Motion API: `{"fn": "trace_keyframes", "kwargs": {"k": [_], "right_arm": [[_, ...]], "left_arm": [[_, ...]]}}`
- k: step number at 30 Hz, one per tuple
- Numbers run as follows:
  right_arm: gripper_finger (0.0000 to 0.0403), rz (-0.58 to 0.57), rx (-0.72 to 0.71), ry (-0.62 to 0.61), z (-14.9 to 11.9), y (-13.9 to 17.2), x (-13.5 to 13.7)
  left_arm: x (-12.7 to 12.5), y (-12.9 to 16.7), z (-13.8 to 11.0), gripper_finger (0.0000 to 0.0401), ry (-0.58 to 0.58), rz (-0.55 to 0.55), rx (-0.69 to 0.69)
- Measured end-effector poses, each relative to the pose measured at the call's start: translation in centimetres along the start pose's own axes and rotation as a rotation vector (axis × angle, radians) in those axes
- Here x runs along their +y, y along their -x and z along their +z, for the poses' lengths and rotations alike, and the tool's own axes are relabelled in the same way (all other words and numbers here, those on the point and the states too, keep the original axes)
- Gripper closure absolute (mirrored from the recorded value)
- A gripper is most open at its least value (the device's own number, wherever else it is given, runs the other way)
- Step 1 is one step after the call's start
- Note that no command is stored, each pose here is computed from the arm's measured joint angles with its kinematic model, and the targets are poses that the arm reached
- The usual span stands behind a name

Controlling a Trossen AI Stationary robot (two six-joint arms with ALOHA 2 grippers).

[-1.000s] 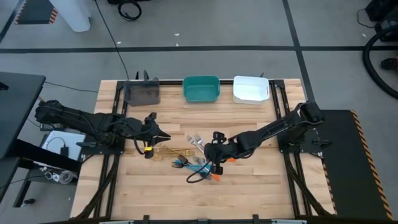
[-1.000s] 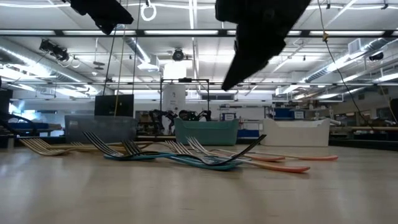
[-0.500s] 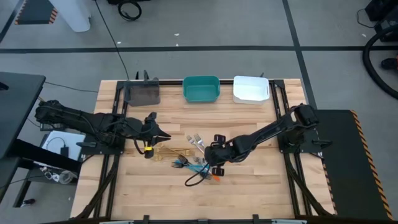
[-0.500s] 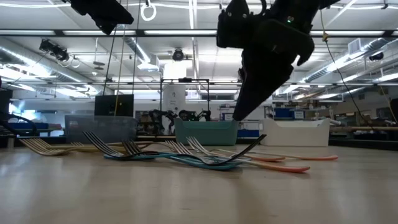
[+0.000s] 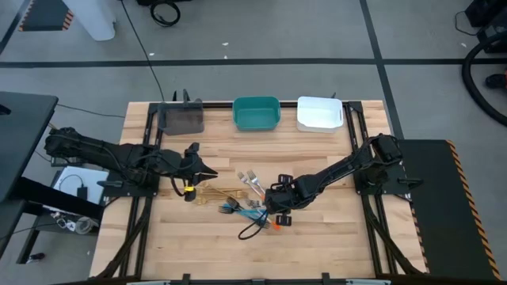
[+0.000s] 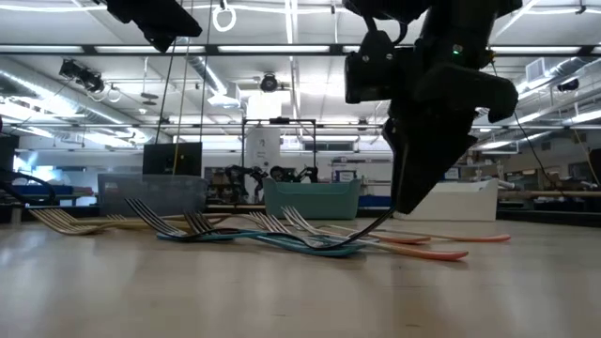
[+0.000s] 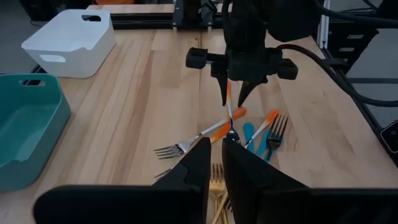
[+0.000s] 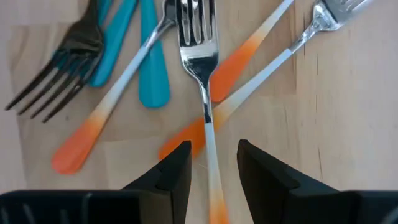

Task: Sort silverware by color (type)
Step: Put the orange fork into the blue bin

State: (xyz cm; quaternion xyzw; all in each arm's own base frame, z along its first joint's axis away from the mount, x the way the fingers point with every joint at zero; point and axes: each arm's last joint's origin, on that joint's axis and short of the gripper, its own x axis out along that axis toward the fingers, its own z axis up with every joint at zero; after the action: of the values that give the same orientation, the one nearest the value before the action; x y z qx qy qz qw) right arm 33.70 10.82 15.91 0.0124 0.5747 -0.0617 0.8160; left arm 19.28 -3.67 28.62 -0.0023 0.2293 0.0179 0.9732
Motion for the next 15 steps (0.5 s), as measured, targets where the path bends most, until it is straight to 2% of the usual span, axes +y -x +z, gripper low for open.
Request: {"fn": "trace_keyframes", "kwargs": {"k": [11, 15], "right_arm": [[0.0268, -0.008, -0.037, -0.002, -0.2, -0.5, 0.0], [0.0269, -0.014, -0.009, -0.010, -1.0, -1.1, -0.2]], "left_arm": [[0.0, 0.0, 0.0, 0.0351, -0.002, 0.008, -0.001], [0.0, 0.0, 0.0, 0.0351, -0.002, 0.008, 0.000]]}}
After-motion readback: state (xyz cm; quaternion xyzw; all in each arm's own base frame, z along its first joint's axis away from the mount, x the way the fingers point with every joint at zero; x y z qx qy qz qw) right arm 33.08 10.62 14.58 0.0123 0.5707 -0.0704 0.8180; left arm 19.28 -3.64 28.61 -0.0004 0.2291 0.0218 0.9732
